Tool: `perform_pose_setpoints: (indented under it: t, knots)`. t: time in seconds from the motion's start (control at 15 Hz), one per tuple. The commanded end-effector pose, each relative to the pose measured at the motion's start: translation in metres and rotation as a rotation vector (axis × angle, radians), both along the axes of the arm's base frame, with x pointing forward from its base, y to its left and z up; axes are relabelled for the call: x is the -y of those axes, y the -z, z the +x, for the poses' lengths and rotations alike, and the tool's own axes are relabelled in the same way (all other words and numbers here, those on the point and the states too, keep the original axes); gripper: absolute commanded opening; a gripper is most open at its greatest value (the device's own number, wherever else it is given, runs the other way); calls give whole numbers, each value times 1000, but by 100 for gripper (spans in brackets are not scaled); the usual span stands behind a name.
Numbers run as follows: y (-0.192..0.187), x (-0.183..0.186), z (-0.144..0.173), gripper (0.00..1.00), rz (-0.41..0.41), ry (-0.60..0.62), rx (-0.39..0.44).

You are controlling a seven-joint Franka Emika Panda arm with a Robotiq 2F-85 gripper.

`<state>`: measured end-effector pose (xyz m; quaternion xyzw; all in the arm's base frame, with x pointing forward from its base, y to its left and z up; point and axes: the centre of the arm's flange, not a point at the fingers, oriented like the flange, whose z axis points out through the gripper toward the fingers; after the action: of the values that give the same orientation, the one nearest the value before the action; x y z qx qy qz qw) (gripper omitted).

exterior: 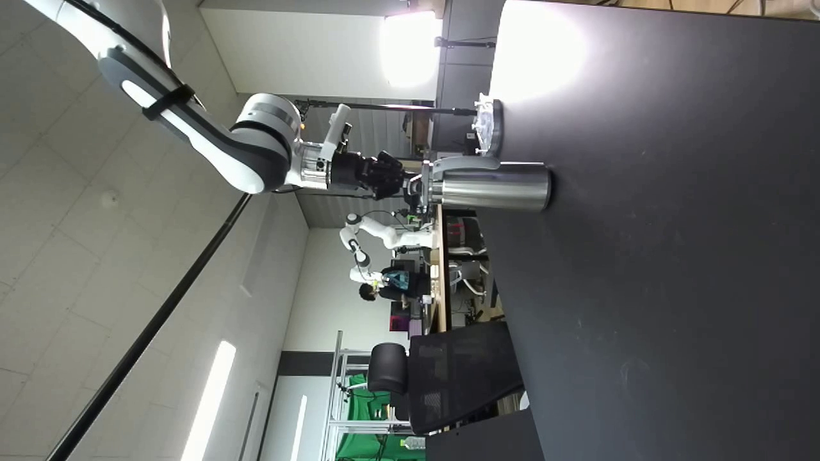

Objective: Press on top of the lid to open the cap

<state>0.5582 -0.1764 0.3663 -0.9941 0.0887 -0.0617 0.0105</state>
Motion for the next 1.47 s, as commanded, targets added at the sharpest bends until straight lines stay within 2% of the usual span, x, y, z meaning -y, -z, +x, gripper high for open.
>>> perform_pose_setpoints:
  t: [0.0,0.2,0.47,0.67,0.87,1.4]
  knots:
    - [46,-1,2,0,-38,36,-55]
    - [45,-1,2,0,-44,35,-48]
    - [27,-7,3,0,-8,18,-35]
    - [9,-11,5,0,-37,8,-15]
    - [-5,-3,4,0,-32,2,-5]
    - [-71,-21,-7,0,-18,-3,116]
